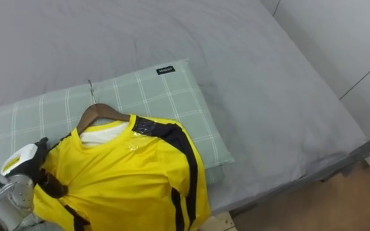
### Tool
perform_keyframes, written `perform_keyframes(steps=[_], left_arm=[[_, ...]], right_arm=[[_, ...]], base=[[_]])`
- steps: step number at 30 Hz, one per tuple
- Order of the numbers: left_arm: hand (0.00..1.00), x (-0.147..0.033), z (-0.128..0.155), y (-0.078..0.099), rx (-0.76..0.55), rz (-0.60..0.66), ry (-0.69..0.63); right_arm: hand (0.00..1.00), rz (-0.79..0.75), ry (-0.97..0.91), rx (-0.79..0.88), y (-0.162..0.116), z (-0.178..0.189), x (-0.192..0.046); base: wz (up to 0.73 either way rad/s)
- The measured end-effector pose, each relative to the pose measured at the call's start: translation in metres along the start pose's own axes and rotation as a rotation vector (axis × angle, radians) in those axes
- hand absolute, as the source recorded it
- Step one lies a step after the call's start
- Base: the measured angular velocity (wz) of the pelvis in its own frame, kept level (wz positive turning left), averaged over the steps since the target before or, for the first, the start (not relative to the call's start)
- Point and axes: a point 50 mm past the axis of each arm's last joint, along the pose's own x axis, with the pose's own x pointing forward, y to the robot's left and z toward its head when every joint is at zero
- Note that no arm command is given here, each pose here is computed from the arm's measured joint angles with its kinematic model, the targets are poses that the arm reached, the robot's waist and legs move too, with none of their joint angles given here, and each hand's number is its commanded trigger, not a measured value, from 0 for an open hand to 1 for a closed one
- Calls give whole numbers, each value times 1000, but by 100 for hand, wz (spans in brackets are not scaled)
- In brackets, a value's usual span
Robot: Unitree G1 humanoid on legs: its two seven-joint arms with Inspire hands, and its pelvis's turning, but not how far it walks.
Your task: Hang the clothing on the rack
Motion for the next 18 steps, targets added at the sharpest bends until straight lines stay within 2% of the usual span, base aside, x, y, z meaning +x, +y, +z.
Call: perform_keyframes(steps=[9,18], left_arm=[[0,-1,-2,-7,20,-133,21],[0,-1,-3,-9,26,-188,28]], right_arm=[[0,13,-4,-13,-5,2,-1],[0,20,-13,6,-5,4,-2]], base=[[-3],[0]])
